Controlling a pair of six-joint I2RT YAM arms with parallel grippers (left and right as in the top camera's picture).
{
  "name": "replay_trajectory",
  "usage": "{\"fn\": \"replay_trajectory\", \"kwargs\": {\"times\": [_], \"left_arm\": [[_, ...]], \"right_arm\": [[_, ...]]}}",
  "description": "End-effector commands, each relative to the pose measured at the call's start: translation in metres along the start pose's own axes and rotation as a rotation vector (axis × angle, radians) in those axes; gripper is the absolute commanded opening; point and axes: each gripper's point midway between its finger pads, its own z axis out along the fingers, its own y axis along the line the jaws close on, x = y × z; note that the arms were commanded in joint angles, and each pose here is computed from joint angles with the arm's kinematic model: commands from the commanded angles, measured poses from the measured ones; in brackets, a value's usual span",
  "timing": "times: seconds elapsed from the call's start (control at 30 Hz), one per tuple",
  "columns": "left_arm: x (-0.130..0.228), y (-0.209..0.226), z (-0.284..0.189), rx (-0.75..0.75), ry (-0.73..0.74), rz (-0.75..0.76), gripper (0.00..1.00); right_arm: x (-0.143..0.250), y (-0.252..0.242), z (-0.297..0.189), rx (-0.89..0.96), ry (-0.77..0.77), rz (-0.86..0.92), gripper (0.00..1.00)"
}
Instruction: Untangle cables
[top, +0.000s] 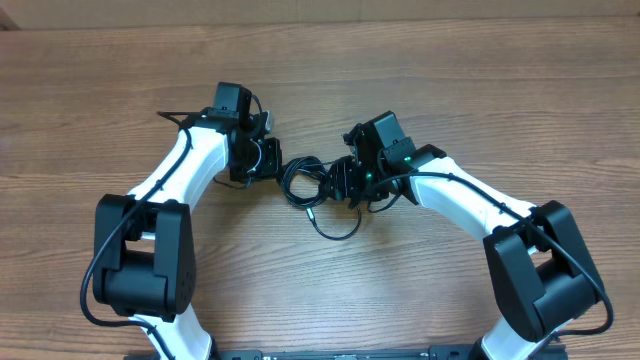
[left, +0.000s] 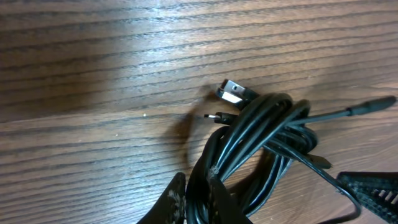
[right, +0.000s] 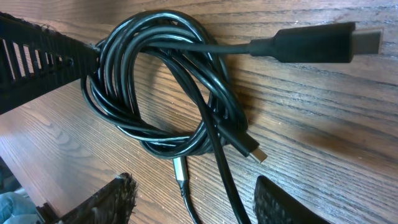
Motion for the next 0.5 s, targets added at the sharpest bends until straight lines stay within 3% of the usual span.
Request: {"fn": "replay_trajectory", "kwargs": {"times": [0.0,0.1,0.47], "left_arm": [[0.007,0.008,0.007,-0.04,0.014,-0.008,0.13],[0.011,0.012,0.01,-0.053,0.02,-0.011,0.04],[0.017,0.04,0.014,-0.188,0.015,-0.018,0.04]], "right_arm": [[-0.006,0.005,-0.005,0.003,-0.03,-0.002,0.57],[-0.006,0.005,-0.005,0.005,-0.031,-0.002,0.54],[0.011,0.024,0.005,-0.006,0.007,-0.051,0.51]]}}
